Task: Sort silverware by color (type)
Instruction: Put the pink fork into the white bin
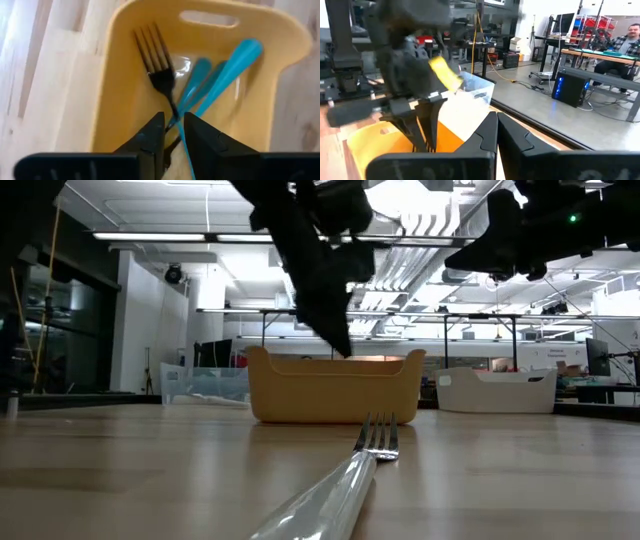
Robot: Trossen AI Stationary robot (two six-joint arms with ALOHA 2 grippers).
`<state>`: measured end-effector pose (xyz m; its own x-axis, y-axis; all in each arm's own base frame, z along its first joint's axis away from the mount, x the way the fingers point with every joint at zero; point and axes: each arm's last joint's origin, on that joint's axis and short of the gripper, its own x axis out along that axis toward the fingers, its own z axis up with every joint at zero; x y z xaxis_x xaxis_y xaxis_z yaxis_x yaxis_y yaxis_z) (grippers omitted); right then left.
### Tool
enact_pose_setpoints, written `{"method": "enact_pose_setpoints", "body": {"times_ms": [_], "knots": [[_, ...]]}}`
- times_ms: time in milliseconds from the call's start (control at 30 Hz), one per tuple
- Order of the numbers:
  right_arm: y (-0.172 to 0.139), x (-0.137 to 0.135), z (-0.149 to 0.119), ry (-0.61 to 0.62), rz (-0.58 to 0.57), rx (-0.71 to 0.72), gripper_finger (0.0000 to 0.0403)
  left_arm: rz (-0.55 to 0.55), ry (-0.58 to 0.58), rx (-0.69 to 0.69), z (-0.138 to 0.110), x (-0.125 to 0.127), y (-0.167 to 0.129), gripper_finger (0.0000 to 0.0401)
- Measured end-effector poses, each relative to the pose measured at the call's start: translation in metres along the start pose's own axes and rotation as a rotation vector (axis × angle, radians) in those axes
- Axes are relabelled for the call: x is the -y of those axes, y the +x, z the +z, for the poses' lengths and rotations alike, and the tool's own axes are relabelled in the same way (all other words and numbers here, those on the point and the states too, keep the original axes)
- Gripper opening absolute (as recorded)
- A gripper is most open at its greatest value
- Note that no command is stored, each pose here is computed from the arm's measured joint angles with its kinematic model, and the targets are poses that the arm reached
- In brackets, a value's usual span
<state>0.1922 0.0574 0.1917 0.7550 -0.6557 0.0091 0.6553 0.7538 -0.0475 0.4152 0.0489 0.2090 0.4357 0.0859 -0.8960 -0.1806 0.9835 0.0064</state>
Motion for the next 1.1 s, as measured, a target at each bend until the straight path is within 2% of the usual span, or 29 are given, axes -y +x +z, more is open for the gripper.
{"method": "enact_pose_setpoints", "body": {"times_ms": [100, 200, 433, 633, 800, 1000, 1100], "knots": [[0.000, 0.000, -0.002, 0.002, 0.010, -0.009, 0.0000, -0.017, 0.025, 0.111, -0.008, 0.010, -0.005, 0.0041], [0.000, -0.001, -0.004, 0.000, 0.013, -0.021, 0.0000, -0.042, -0.006, 0.235, -0.022, 0.015, -0.011, 0.0021], [0.000, -0.002, -0.007, 0.048, 0.062, -0.037, 0.0000, -0.170, -0.046, 0.528, -0.079, 0.017, -0.032, 0.0002], [0.006, -0.010, -0.002, 0.091, 0.149, -0.096, 0.0000, -0.187, -0.030, 0.762, -0.130, 0.011, -0.034, 0.0003], [0.022, -0.021, 0.012, 0.089, 0.148, -0.320, 0.0000, -0.216, -0.028, 0.889, -0.166, -0.001, -0.030, 0.0003], [0.026, -0.032, 0.035, 0.264, 0.156, -0.690, 0.0000, -0.204, 0.003, 0.991, -0.192, -0.013, -0.030, 0.0003], [0.021, -0.042, 0.038, 0.350, 0.132, -0.872, 0.0006, -0.172, 0.003, 1.011, -0.199, -0.020, -0.030, 0.0003]]}}
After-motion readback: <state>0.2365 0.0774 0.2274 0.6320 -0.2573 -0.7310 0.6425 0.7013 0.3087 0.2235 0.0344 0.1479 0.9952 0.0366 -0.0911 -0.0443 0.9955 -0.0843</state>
